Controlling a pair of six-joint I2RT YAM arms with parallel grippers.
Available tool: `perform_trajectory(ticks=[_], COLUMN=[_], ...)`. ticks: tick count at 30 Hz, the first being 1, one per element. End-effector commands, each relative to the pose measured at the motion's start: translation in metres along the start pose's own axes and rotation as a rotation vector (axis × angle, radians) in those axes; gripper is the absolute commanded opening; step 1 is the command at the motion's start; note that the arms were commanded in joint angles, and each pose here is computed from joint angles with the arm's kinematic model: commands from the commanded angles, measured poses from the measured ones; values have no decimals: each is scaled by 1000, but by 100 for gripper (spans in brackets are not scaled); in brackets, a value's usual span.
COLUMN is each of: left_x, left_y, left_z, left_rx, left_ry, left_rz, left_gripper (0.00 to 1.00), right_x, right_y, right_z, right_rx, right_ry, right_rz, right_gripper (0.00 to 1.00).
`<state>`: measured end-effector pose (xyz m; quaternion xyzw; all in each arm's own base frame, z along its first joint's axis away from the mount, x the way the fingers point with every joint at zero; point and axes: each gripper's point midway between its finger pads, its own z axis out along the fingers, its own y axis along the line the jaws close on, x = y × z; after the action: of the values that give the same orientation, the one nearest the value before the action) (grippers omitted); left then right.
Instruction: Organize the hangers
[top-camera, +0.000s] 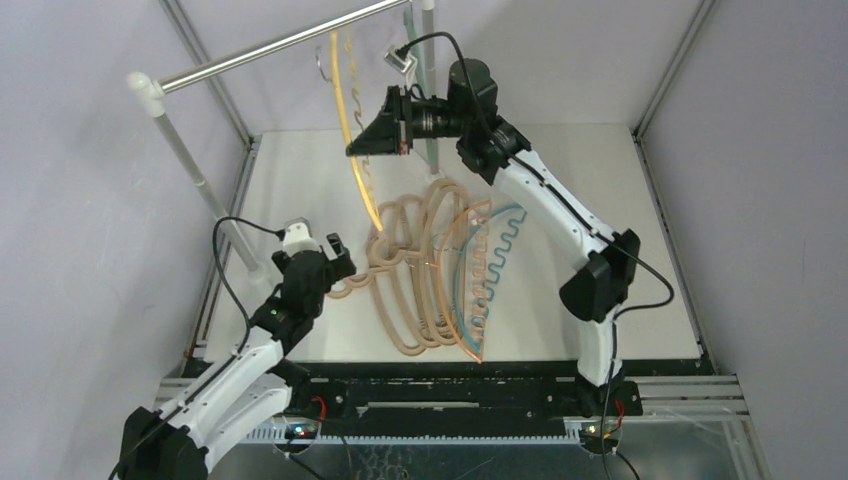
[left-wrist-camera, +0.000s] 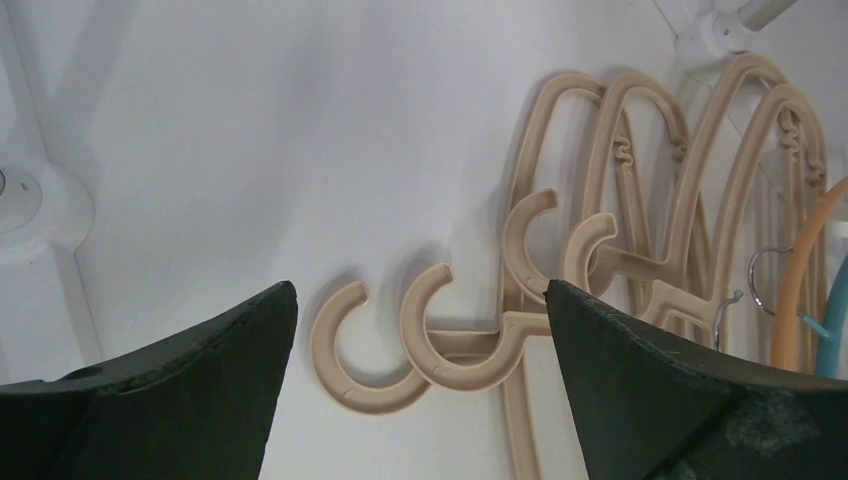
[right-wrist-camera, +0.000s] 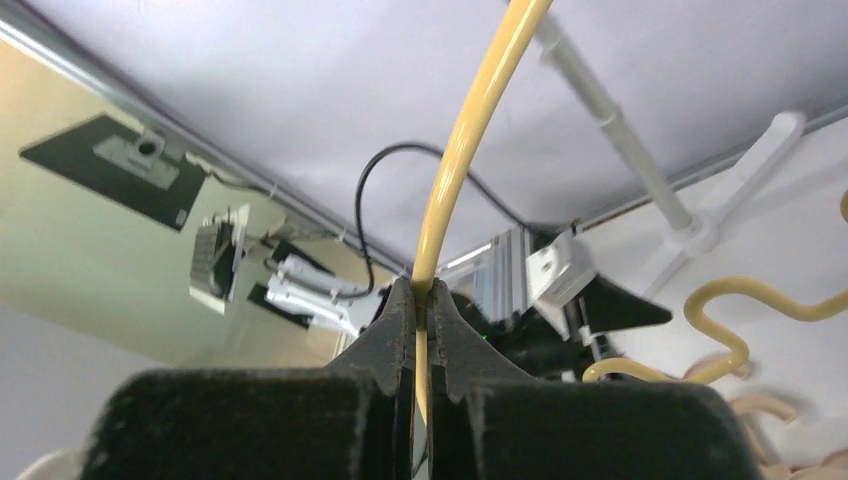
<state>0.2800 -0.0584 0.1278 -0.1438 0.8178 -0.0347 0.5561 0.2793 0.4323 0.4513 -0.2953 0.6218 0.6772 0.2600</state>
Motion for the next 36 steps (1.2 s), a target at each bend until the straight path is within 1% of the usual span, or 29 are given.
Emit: perform_trajectory(ticks=[1, 3, 8, 15, 21, 27, 30, 32, 36], left_x=[-23, -24, -25, -24, -19, -14, -13, -12, -9], left_y=[-8, -7, -4, -1, 2, 4, 4, 4, 5], left_z=[-5, -7, -10, -12, -12, -10, -10, -9, -9], left_rx=[22, 18, 13, 8, 2, -4, -4, -5, -8], left_ry=[-59, -59, -63, -54, -51, -42, -39, -37, -34], left_rz=[-44, -37, -33, -20, -16, -17, -15, -16, -19], left_gripper=[99, 99, 99, 99, 100, 100, 99, 99, 99], right_x=[-55, -64, -85, -102, -103, -97, -95, -93, -87], right_y=[23, 9, -3, -38, -74, -90, -91, -90, -78], right_z=[-8, -7, -11, -11, -14, -17, -21, -25, -33], right_rx=[-99, -96, -121, -52, 1, 63, 74, 83, 101], right_ry=[-113, -133, -196, -269, -285, -277, -275, -274, -279], right_rz=[-96, -75, -78, -56, 1, 14, 21, 16, -32], right_gripper=[0, 0, 0, 0, 0, 0, 8, 23, 44])
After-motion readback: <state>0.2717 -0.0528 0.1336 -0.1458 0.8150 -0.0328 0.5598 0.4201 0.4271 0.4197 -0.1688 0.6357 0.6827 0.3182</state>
